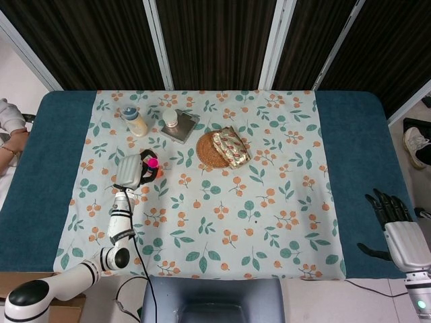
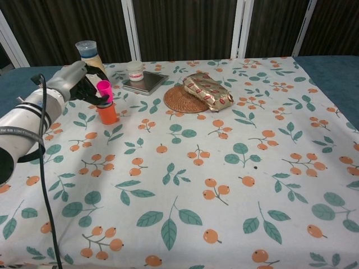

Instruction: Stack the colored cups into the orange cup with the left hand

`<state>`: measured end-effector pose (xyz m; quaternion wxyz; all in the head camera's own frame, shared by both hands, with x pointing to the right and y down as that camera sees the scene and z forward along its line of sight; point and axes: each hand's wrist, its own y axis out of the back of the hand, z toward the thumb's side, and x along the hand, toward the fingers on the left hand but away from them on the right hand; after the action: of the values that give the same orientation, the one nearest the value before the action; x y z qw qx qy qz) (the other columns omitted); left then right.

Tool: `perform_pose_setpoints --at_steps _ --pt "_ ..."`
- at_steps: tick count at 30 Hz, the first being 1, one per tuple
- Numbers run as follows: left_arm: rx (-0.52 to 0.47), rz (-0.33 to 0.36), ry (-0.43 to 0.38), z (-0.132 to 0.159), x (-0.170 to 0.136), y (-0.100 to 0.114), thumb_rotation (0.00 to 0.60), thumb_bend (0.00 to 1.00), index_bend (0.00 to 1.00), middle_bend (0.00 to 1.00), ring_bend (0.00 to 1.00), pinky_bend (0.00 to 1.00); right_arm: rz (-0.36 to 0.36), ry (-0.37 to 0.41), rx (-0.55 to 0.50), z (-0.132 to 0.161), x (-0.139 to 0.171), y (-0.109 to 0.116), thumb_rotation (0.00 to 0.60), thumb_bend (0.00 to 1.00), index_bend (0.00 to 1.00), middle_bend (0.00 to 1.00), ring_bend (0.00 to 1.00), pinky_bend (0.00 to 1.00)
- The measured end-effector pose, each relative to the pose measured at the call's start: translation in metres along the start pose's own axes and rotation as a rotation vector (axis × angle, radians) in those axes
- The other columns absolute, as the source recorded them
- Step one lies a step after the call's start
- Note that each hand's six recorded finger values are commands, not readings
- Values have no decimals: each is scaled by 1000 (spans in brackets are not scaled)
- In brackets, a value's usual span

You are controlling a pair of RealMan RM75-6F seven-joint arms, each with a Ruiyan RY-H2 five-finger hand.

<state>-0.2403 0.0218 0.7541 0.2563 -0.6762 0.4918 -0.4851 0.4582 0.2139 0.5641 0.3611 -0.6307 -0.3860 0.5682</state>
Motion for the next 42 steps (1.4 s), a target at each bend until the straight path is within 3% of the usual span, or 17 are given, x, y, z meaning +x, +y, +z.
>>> perform_pose_setpoints --at_steps 9,10,13,15,24,25,27,28,29,31,33,37,39,42 --pt "14 -13 9 -10 3 -4 600 390 623 1000 1000 1000 3 -3 5 0 -1 -1 600 185 0 0 0 0" --pt "16 -20 10 -11 2 -6 600 391 540 1000 1000 1000 3 -3 5 0 -1 -1 600 185 0 0 0 0" --pt "26 -49 20 -15 1 -10 600 387 112 1000 1000 1000 4 -3 8 1 -1 -2 600 185 0 0 0 0" --pt "29 -69 26 -16 0 -12 600 382 1 1000 1000 1000 7 -2 10 1 -1 -3 600 185 0 0 0 0" --pt "-6 -31 -36 -6 -14 10 600 375 0 998 1000 1000 11 3 14 2 0 -4 600 185 0 0 0 0" --pt "-3 -19 -62 -5 -20 16 600 374 0 946 988 1000 11 4 14 2 1 -4 600 185 0 0 0 0" --pt "5 -9 -110 -4 -35 26 600 375 0 677 792 937 11 4 17 2 1 -4 600 185 0 0 0 0" --pt "15 -13 -147 -6 -48 32 600 376 0 415 515 742 12 4 19 2 2 -4 600 185 0 0 0 0" --pt "28 -21 -175 -9 -60 37 600 378 0 232 273 500 15 4 22 3 2 -5 600 185 0 0 0 0" --pt "73 -54 -239 -22 -96 50 600 379 0 74 48 185 19 5 28 3 3 -7 600 185 0 0 0 0" --pt "129 -84 -264 -44 -134 62 600 381 0 24 7 108 25 8 37 5 4 -9 600 185 0 0 0 0" --pt "240 -98 -197 -107 -228 93 600 385 0 0 0 87 19 27 42 12 5 -13 600 185 0 0 0 0" --pt "251 -76 -189 -116 -255 103 600 388 0 0 0 86 23 35 42 16 5 -17 600 185 0 0 0 0" --pt "273 -10 -247 -111 -274 120 600 389 0 0 0 76 34 42 57 19 7 -21 600 185 0 0 0 0"
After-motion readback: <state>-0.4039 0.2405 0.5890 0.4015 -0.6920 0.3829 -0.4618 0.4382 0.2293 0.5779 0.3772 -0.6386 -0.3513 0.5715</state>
